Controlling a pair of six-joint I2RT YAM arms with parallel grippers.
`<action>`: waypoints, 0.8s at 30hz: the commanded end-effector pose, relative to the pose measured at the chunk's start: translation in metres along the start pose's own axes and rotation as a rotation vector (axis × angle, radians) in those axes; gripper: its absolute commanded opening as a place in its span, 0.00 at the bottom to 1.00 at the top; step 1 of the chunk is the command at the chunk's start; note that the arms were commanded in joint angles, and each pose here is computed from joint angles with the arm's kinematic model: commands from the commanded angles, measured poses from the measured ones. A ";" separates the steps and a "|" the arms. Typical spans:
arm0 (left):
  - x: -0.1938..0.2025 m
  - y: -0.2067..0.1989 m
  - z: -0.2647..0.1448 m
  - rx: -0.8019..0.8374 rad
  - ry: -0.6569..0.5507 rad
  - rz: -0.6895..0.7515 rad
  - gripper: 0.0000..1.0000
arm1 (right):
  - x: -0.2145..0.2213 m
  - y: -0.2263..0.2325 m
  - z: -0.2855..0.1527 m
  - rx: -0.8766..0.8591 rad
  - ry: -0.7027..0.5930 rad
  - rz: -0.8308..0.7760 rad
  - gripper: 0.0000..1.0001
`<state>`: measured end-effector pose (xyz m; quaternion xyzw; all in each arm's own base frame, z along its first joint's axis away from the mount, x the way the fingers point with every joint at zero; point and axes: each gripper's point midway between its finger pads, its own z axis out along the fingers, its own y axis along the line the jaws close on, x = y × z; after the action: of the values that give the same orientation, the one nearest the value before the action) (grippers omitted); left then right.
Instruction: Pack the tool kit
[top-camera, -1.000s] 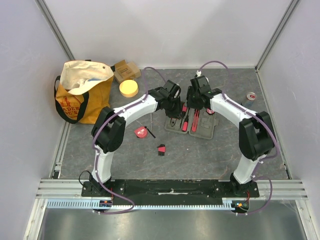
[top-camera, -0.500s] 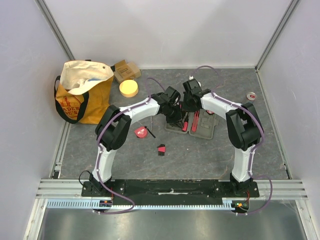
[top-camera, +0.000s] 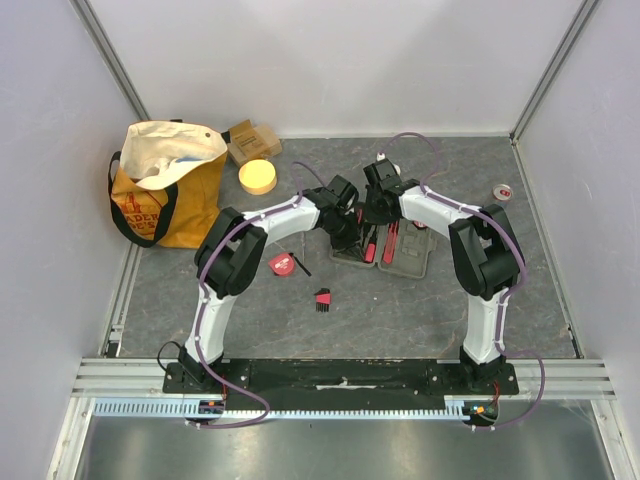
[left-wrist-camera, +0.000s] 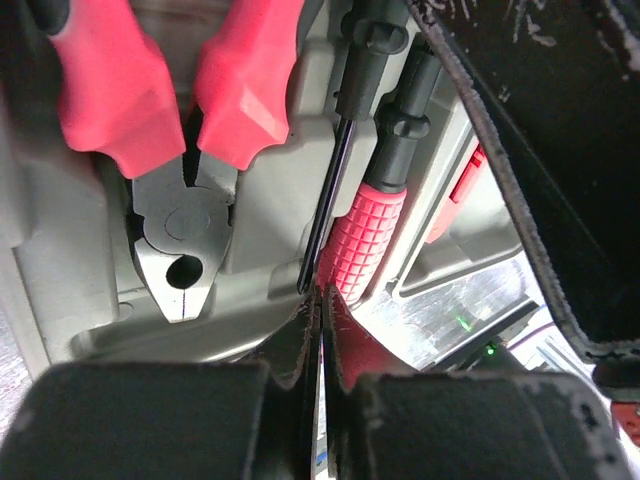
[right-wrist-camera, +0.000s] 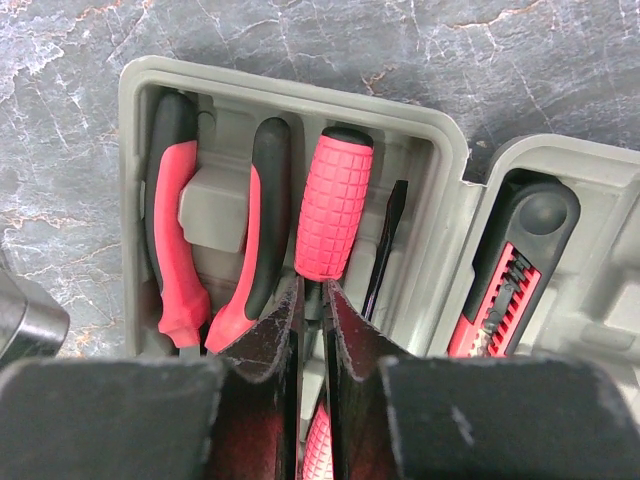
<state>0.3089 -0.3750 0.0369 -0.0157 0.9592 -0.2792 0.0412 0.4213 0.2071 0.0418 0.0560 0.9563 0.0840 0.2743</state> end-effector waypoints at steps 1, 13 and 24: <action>-0.003 0.014 0.005 -0.009 0.023 -0.093 0.05 | 0.008 -0.009 0.012 0.050 0.024 -0.014 0.17; -0.020 -0.038 -0.044 0.183 -0.072 -0.015 0.10 | 0.016 -0.016 0.018 0.074 0.041 -0.019 0.16; -0.034 -0.027 -0.036 0.109 -0.126 0.028 0.13 | 0.018 -0.016 0.021 0.078 0.046 -0.012 0.15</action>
<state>0.3275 -0.3760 0.0828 -0.0302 0.9386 -0.3337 0.0824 0.4243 0.2065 0.0404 0.0579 0.9554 0.0802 0.2784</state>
